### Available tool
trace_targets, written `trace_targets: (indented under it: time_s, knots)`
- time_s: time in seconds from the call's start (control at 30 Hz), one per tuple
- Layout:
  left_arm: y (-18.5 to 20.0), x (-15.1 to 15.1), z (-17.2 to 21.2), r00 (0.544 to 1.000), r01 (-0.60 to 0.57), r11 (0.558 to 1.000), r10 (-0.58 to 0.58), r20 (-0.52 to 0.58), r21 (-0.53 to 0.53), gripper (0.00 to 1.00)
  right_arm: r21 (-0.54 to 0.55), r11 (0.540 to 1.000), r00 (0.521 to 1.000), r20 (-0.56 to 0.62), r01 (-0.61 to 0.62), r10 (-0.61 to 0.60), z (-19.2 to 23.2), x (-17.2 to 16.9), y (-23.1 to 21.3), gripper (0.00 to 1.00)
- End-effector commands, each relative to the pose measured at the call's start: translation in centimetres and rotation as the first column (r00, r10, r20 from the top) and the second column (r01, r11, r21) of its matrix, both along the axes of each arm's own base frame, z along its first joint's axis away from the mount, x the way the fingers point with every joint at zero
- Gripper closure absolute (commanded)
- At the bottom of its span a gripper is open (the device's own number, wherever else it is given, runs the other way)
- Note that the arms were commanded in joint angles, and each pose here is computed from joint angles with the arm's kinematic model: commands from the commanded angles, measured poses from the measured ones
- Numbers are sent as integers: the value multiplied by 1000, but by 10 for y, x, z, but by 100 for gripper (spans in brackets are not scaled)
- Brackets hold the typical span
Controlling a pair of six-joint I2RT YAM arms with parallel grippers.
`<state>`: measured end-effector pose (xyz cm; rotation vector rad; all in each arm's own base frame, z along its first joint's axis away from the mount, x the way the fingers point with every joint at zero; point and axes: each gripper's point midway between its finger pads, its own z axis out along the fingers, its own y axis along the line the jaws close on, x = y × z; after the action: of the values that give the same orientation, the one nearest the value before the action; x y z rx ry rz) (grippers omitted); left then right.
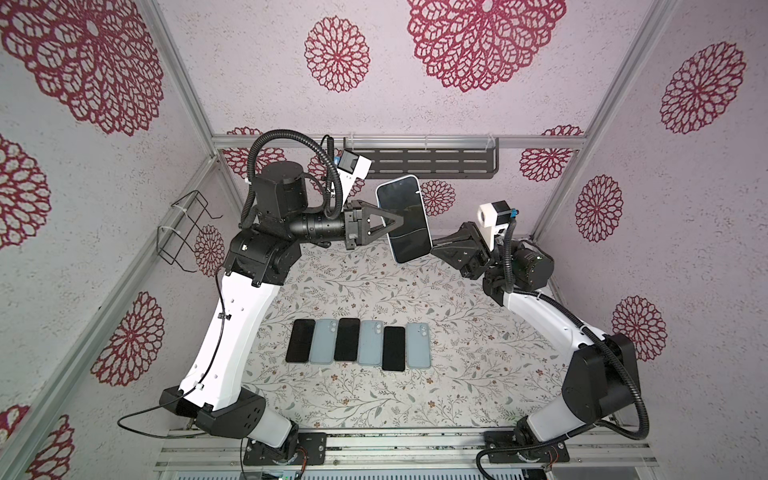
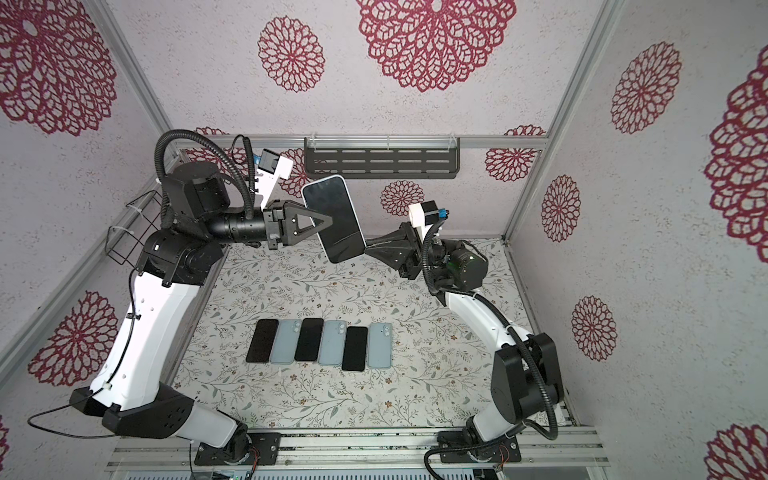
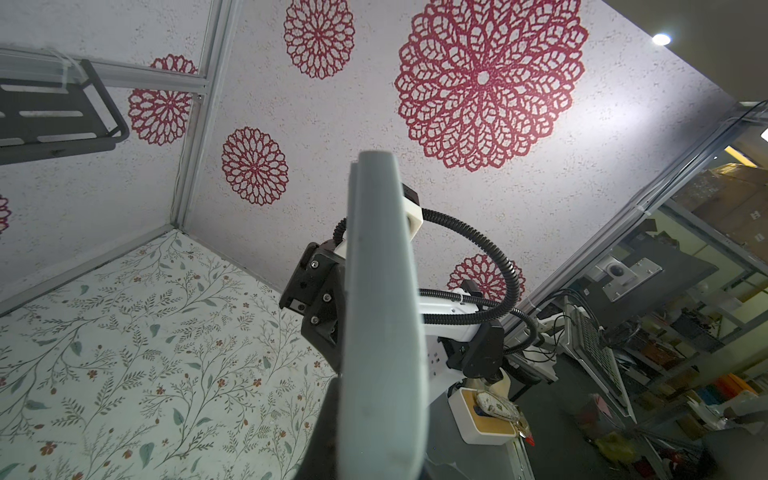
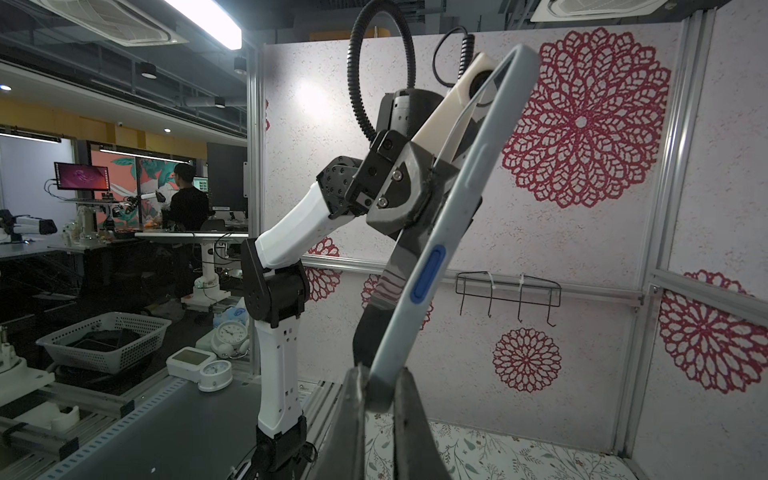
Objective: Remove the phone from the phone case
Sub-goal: 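Open the right gripper and pull it away from the phone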
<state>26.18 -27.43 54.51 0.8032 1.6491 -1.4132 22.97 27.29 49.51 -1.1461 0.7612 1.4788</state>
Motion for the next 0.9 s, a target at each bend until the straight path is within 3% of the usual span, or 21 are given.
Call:
trace_targets:
  time_s: [0.0,0.23,0.4,0.47,0.57,0.7,0.8,0.87]
  knots:
    - [-9,-52,23,976,217,975,-217,-2,-55,100,-29,1000,980,200,-6,12,-16,-6,8,100]
    - [-8,-55,29,973,229,971,-228,21,-63,100,-12,1000,983,186,15,-12,-18,6,9,100]
    - [-6,-53,31,976,217,974,-215,33,-67,100,73,995,991,110,70,-77,-17,16,3,100]
    - [-4,-51,31,979,203,977,-201,34,-66,100,89,992,990,102,91,-100,-19,12,-2,79]
    - [-1,-47,32,983,181,981,-178,42,-66,100,141,976,983,63,164,-174,-17,16,-17,62]
    - [8,-35,28,994,94,994,-91,55,-48,100,159,938,946,-155,307,-284,-7,38,-40,54]
    - [10,-14,20,1000,20,998,-20,9,-56,100,94,911,892,-265,402,-366,-12,39,-44,48]
    - [7,8,8,997,-33,998,28,-78,-60,100,27,869,822,-340,494,-457,-20,42,-49,41]
